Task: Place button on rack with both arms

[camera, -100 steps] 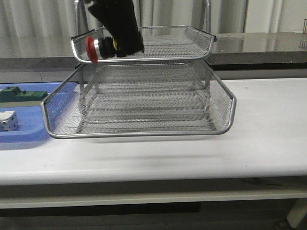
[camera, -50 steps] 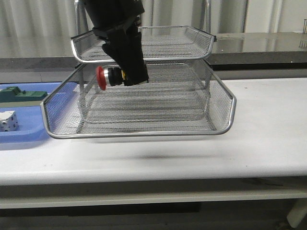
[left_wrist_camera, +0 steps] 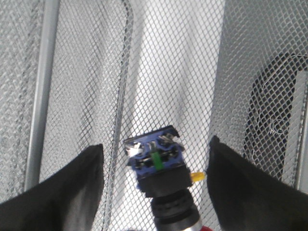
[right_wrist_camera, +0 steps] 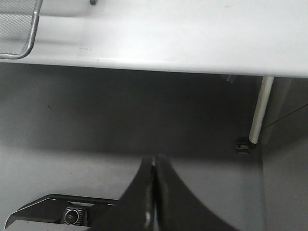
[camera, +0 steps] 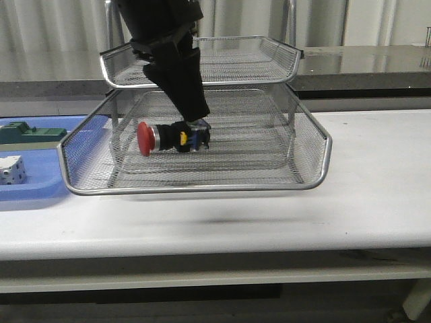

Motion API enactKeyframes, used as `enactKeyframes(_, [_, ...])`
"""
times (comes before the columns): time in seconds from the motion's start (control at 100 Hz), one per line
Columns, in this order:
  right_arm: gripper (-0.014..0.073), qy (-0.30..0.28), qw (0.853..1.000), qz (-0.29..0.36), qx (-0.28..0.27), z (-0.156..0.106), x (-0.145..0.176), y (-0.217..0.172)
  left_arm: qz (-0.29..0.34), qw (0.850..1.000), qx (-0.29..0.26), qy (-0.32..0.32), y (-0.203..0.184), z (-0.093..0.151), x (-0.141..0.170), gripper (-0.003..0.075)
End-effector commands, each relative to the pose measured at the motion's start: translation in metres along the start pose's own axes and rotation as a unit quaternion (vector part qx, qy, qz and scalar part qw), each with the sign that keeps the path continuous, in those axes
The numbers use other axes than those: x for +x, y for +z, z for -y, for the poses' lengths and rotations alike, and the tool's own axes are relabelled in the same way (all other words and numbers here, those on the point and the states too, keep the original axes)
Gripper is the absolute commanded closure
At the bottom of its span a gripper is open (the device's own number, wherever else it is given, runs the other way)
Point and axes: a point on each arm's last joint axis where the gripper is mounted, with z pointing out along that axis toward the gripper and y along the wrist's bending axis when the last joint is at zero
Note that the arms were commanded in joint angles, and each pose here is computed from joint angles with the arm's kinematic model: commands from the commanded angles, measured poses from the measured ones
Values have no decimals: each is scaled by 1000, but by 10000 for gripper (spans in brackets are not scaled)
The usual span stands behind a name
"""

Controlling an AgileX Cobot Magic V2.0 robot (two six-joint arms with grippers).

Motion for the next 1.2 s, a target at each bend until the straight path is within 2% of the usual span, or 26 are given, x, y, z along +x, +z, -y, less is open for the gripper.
enactKeyframes(0.0, [657,-4,999,34,1,0,-9,-5,45,999,-28,8,-34,6,-13,269])
enactKeyframes(0.15, [657,-4,999,34,1,0,-9,-5,57,998,-36,7,-61,14,-13,269])
enactKeyframes(0.31, [657,-4,999,34,1,0,-9,-5,77,995,-59,-4,-113,31,-7,269])
enactKeyframes(0.4, [657,-4,999,34,1,0,-9,-5,82,991,-94,-39,-144,38,2,269])
enactKeyframes(0.48, [657,-4,999,34,1,0,-9,-5,72,984,-146,-77,-171,40,15,269])
enactKeyframes(0.56, [657,-4,999,34,1,0,-9,-5,64,970,-192,-138,-195,40,31,270])
enactKeyframes(0.71, [657,-4,999,34,1,0,-9,-5,70,936,-231,-255,-226,38,64,272])
enactKeyframes(0.86, [657,-4,999,34,1,0,-9,-5,72,901,-267,-335,-246,37,102,274])
enactKeyframes(1.02, [657,-4,999,34,1,0,-9,-5,60,862,-286,-414,-245,47,145,282])
enactKeyframes(1.19, [657,-4,999,34,1,0,-9,-5,79,842,-292,-446,-229,78,174,282])
